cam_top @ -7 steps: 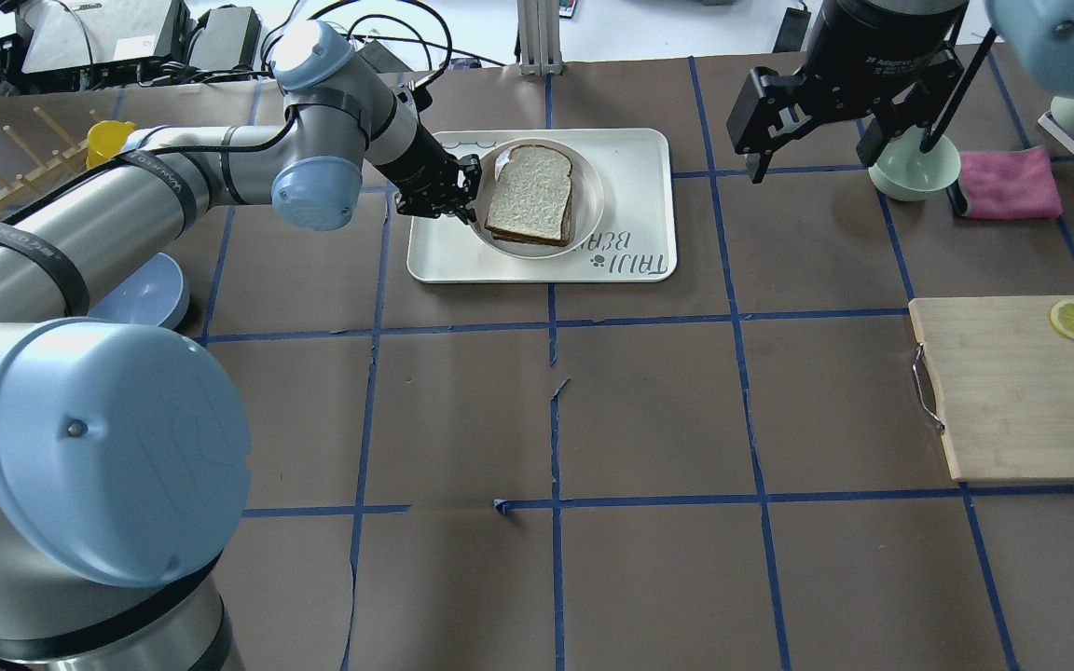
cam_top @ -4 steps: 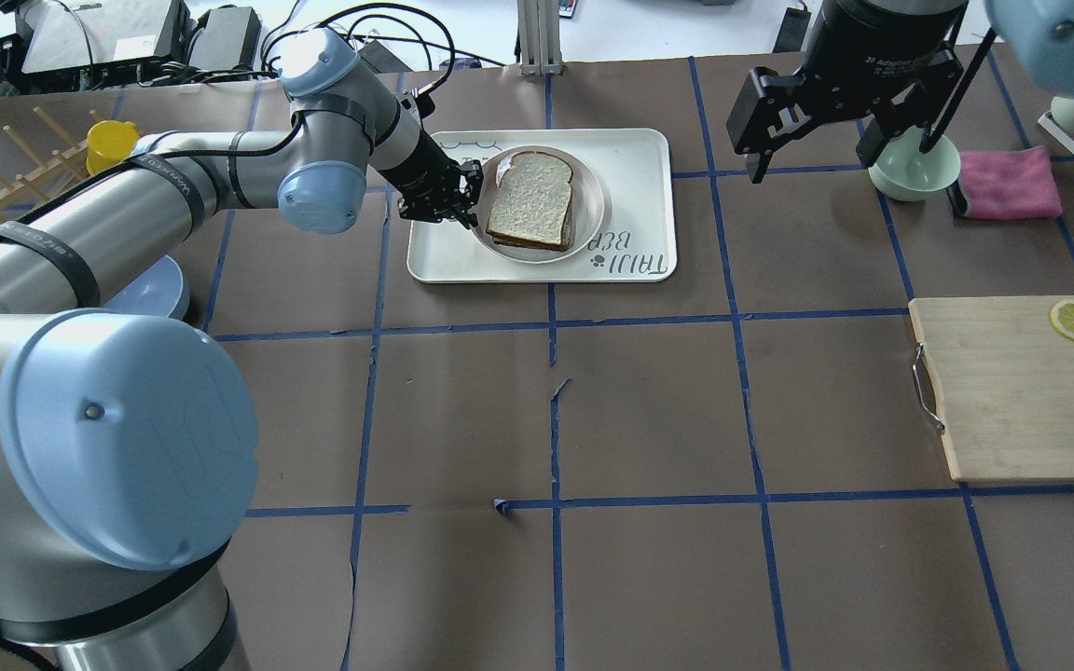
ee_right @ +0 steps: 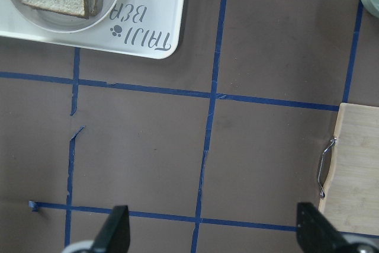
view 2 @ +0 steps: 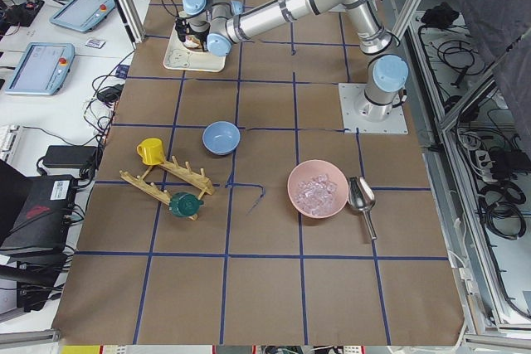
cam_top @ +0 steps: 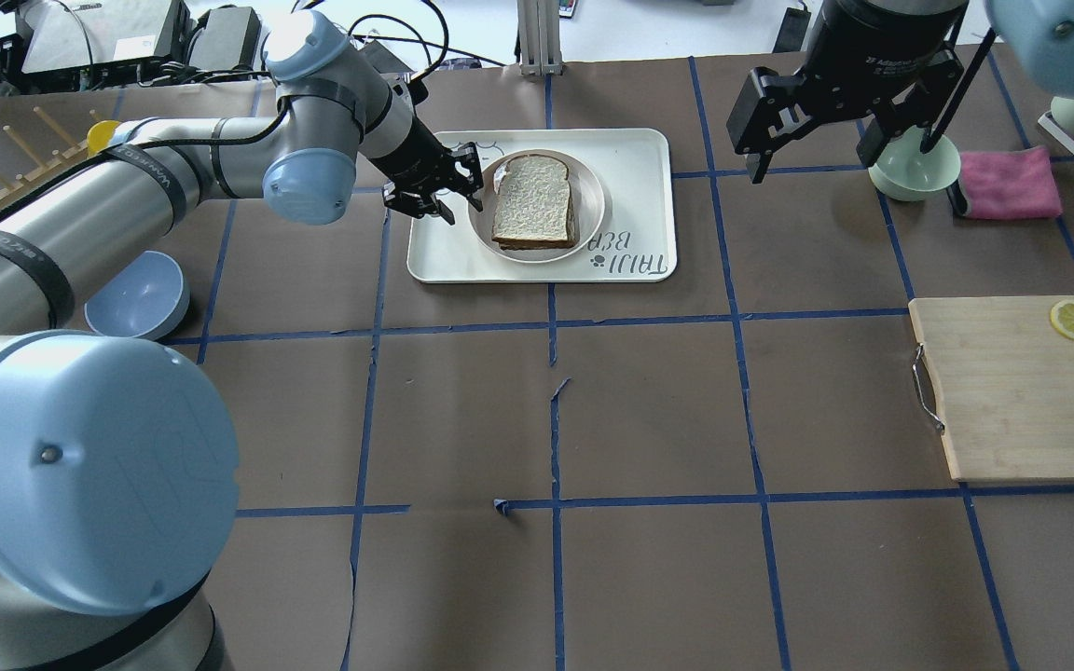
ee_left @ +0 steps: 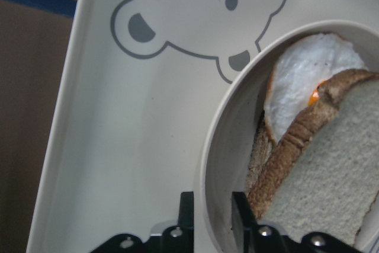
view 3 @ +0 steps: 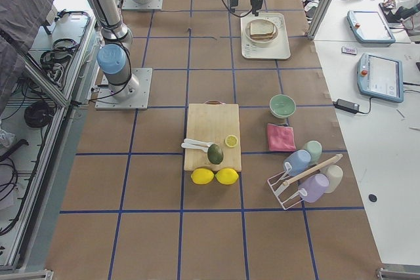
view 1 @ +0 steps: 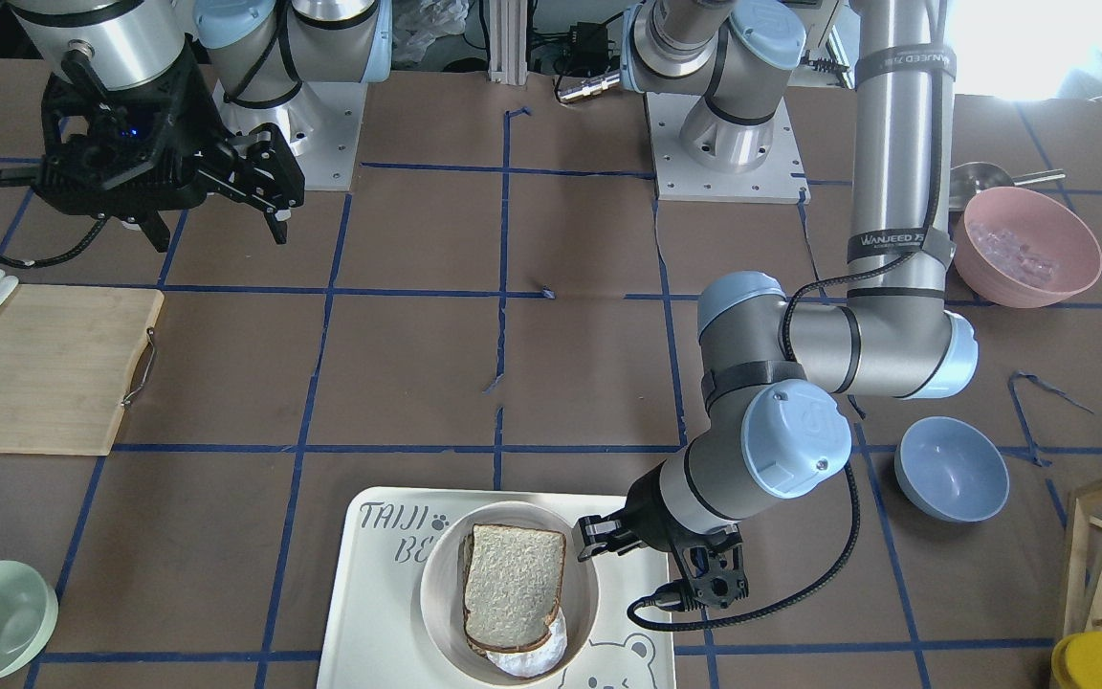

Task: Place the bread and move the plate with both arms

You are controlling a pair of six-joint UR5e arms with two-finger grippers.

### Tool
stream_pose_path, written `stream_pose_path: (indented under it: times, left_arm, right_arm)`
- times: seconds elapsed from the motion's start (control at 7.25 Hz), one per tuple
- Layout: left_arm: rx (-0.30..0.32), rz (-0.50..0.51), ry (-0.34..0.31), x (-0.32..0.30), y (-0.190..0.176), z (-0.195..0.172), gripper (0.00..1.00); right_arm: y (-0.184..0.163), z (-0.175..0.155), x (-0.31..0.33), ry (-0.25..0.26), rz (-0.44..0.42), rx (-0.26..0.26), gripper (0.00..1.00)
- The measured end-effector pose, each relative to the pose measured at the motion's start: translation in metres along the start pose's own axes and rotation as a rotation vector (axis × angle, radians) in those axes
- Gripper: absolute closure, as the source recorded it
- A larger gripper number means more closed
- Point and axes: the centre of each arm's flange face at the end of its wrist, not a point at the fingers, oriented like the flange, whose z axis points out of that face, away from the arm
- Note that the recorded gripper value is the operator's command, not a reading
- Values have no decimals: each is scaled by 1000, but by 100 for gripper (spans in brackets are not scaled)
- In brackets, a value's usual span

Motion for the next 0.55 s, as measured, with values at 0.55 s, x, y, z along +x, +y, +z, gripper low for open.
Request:
stream_pose_path:
  times: [0.55]
  left_arm:
    - [-54, 0, -57, 32, 79, -131, 0]
  right_arm:
    - [0, 0, 0, -1, 0, 0, 0]
